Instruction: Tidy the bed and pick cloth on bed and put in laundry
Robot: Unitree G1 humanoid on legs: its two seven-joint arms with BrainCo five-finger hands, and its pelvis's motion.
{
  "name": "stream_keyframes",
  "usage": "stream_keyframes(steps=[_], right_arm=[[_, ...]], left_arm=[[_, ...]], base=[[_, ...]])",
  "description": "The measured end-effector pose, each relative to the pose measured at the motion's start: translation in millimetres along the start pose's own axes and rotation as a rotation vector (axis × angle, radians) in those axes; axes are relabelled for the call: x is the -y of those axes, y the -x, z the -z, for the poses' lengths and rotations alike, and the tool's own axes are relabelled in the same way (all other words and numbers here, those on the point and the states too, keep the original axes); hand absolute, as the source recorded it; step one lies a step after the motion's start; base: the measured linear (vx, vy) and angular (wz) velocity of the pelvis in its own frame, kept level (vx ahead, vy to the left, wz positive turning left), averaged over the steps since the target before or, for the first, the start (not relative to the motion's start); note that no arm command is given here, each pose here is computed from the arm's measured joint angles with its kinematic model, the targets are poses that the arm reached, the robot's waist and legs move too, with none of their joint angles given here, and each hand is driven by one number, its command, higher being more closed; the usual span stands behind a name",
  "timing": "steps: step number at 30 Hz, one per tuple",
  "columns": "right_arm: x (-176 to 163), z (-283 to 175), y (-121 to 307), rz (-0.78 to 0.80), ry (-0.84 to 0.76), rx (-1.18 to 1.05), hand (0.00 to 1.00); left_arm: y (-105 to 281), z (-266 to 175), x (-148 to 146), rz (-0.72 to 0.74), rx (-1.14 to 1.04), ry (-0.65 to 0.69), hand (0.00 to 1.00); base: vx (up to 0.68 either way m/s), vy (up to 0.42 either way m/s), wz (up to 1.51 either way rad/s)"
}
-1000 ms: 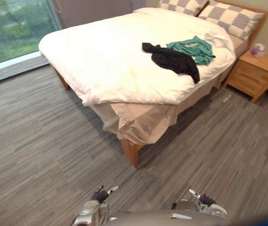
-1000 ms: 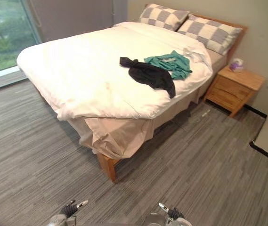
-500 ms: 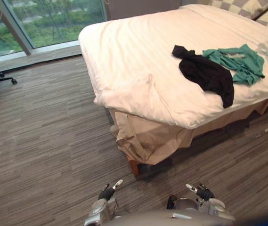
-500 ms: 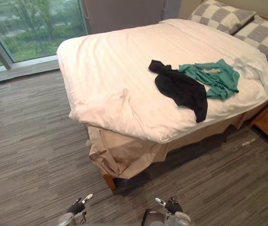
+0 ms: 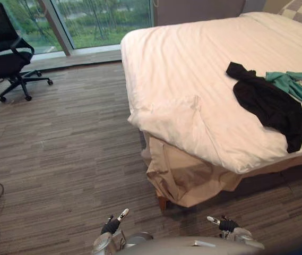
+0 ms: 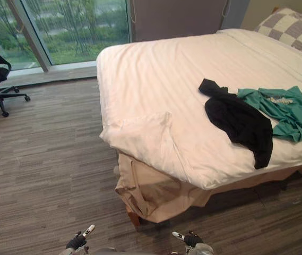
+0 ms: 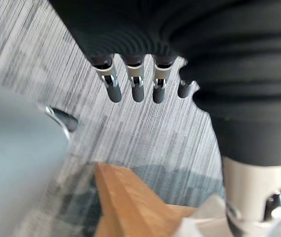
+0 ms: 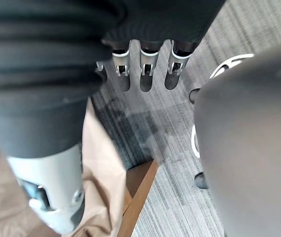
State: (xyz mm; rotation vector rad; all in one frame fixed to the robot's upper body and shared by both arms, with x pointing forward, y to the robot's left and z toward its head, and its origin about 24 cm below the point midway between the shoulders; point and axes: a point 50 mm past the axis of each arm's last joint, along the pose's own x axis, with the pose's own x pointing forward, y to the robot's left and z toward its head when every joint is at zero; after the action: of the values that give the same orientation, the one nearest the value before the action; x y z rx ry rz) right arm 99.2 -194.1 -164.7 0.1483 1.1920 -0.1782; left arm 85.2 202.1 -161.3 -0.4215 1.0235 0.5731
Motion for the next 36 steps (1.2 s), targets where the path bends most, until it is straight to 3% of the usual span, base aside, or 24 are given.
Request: stream_keyframes(steps=[6,10,13,16,19,21,23,24,25,26,27,30,36], right_arm=[[4,1,0,0.006,-0.013,-0.013,0.0],[11,1,1,0.008,-0.043,-0.026,0.0],[17,3,2,0.004,-0.081,-0.035,0.0],[25,8,4,0.019,-0.095,-0.051,0.0],[28,6,5,0.022,-0.121,-0.045,0.0],[29,5,5,0.022,-0.142,-0.034,0.0],[30,4,5,0.025,-0.175,-0.028,0.0],[30,2,5,0.027,-0.18,-0.017,0.0],[30,0,5,0.027,-0.179,-0.014,0.0],[28,0,4,0.026,-0.179,-0.012,0.0],[27,0,4,0.024,-0.181,-0.014,0.0],[28,3,5,0.036,-0.187,-0.019,0.0],[36,21,9,0.095,-0.217,-0.052,0.0]], left_arm=[[0,-12,-19,-0.203,0.051,0.172,0.0],[6,-81,-47,-0.353,0.298,0.324,0.0],[23,-149,-71,-0.433,0.544,0.305,0.0],[42,-204,-74,-0.444,0.744,0.249,0.0],[68,-264,-60,-0.399,0.955,0.161,0.0],[92,-304,-34,-0.336,1.117,0.004,0.0],[112,-329,-3,-0.25,1.245,-0.156,0.0],[129,-344,32,-0.144,1.344,-0.264,0.0],[132,-345,40,-0.083,1.364,-0.267,0.0],[135,-343,63,-0.081,1.415,-0.432,0.0],[135,-338,73,-0.082,1.451,-0.512,0.0],[141,-338,85,-0.071,1.518,-0.619,0.0],[153,-324,120,-0.086,1.663,-0.971,0.0]], base=[[-0.01,-0.048,0.04],[-0.08,-0.029,0.05],[-0.1,-0.031,0.07],[-0.07,0.003,0.01],[-0.04,0.014,-0.03],[0.01,0.017,-0.16],[0.01,0.023,-0.22],[0.0,0.024,-0.19],[0.0,0.034,-0.37],[0.01,0.027,-0.41],[0.01,0.022,-0.44],[0.02,-0.011,-0.24],[-0.01,-0.016,-0.11]])
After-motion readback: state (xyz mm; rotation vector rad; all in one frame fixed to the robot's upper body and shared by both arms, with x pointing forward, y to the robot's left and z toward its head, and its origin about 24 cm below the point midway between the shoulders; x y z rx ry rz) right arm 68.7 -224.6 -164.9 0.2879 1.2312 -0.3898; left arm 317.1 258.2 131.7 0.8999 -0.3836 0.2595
